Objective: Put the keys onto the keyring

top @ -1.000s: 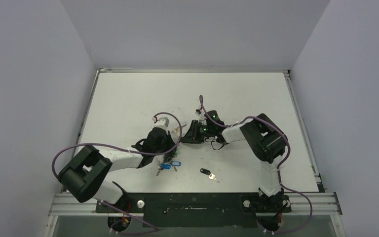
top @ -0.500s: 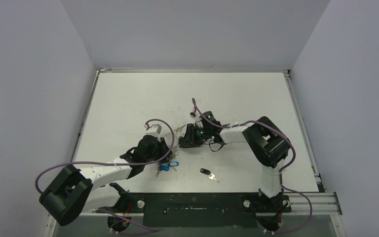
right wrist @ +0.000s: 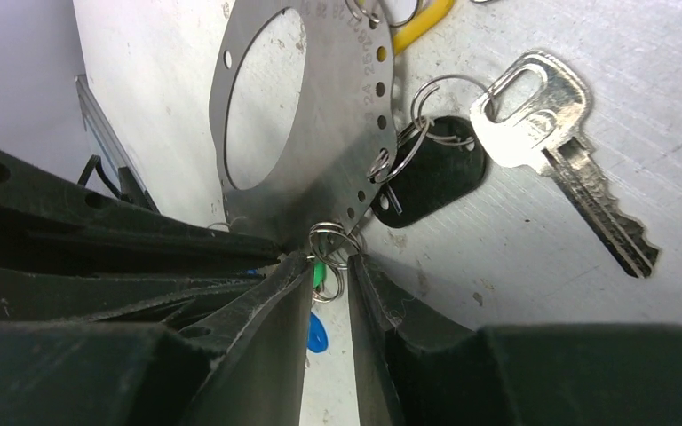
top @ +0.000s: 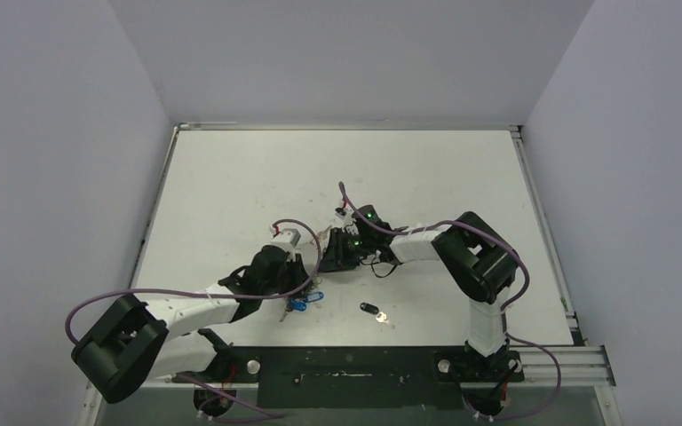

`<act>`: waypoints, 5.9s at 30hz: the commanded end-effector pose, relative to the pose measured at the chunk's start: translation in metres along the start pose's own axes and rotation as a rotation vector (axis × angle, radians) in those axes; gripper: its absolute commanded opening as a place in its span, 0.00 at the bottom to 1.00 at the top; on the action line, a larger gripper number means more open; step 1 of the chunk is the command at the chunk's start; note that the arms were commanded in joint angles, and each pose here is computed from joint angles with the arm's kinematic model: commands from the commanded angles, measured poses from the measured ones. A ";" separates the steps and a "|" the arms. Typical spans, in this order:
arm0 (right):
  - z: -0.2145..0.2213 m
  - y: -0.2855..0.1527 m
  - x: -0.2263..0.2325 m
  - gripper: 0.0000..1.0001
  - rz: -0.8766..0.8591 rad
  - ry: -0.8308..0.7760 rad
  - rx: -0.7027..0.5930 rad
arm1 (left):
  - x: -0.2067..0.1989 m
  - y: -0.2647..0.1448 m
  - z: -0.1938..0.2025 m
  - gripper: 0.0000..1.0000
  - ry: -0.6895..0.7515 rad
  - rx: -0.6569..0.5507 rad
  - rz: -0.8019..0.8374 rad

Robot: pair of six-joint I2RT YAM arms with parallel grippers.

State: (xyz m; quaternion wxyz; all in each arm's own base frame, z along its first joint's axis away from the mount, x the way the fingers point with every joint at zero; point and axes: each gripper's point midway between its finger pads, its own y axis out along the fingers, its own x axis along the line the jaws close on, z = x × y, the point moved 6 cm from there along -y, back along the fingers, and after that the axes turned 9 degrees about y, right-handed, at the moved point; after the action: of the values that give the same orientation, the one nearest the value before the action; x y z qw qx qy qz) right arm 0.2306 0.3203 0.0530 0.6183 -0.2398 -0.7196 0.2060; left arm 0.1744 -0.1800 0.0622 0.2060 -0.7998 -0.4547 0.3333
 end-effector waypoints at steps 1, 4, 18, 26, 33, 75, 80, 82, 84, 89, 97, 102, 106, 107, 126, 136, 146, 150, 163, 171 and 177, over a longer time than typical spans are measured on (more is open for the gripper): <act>0.021 0.005 -0.043 0.24 0.205 0.058 0.045 | -0.004 -0.007 0.005 0.14 0.086 0.062 0.013; 0.025 0.003 -0.046 0.22 0.230 0.040 0.069 | -0.001 -0.011 0.011 0.10 0.094 0.077 -0.002; 0.049 -0.005 -0.055 0.22 0.280 0.049 0.152 | -0.005 -0.004 -0.007 0.28 0.025 -0.020 -0.026; 0.056 -0.012 -0.058 0.19 0.289 0.064 0.161 | -0.013 -0.004 -0.014 0.26 -0.114 -0.090 0.035; 0.056 -0.007 -0.059 0.18 0.257 0.102 0.150 | -0.008 0.005 -0.013 0.24 -0.229 -0.057 0.060; 0.016 -0.034 -0.045 0.42 0.293 -0.050 0.020 | 0.052 -0.062 -0.033 0.53 -0.124 -0.071 -0.436; 0.013 -0.033 -0.042 0.43 0.288 -0.054 0.024 | 0.061 -0.061 -0.024 0.57 -0.120 0.106 -0.474; 0.012 -0.033 -0.041 0.44 0.290 -0.061 0.026 | 0.059 -0.055 -0.018 0.57 -0.135 0.172 -0.451; 0.010 -0.033 -0.041 0.45 0.291 -0.065 0.025 | 0.056 -0.048 -0.014 0.56 -0.141 0.206 -0.420; 0.011 -0.028 -0.043 0.46 0.293 -0.061 0.040 | 0.054 -0.030 -0.015 0.54 -0.111 0.245 -0.407; 0.011 -0.026 -0.044 0.45 0.295 -0.064 0.050 | 0.056 -0.014 -0.011 0.32 0.026 0.414 -0.521; 0.009 -0.027 -0.044 0.46 0.290 -0.064 0.050 | 0.051 -0.010 -0.010 0.15 0.064 0.424 -0.530; 0.004 -0.032 -0.044 0.46 0.284 -0.055 0.032 | 0.046 -0.010 -0.019 0.04 0.087 0.384 -0.514; 0.001 -0.035 -0.044 0.46 0.280 -0.048 0.024 | 0.044 -0.010 -0.022 0.01 0.093 0.369 -0.504; -0.007 -0.038 -0.051 0.47 0.187 0.041 -0.022 | 0.008 0.014 -0.064 0.42 -0.021 0.108 -0.136; -0.010 -0.001 -0.050 0.33 0.072 0.133 -0.041 | 0.016 0.035 -0.062 0.47 -0.195 0.080 0.075; -0.019 0.006 -0.049 0.21 0.026 0.159 -0.066 | 0.007 0.047 -0.063 0.42 -0.321 -0.007 0.236; -0.026 0.003 -0.037 0.19 -0.055 0.166 -0.093 | 0.004 0.042 -0.070 0.39 -0.359 -0.071 0.277; -0.051 -0.013 0.014 0.14 -0.327 0.198 -0.188 | 0.002 0.037 -0.068 0.36 -0.362 -0.070 0.305; -0.055 -0.026 0.042 0.08 -0.398 0.175 -0.175 | -0.003 0.024 -0.087 0.36 -0.342 -0.146 0.316; -0.056 -0.031 0.060 0.08 -0.415 0.147 -0.167 | -0.010 0.014 -0.101 0.36 -0.324 -0.202 0.356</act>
State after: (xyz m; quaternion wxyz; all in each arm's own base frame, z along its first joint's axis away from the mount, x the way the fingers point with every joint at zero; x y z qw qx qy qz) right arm 0.2772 0.3109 0.0745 0.7114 -0.2149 -0.6686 0.0259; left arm 0.2479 -0.1833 0.0844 0.0473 -0.7728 -0.4214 0.4721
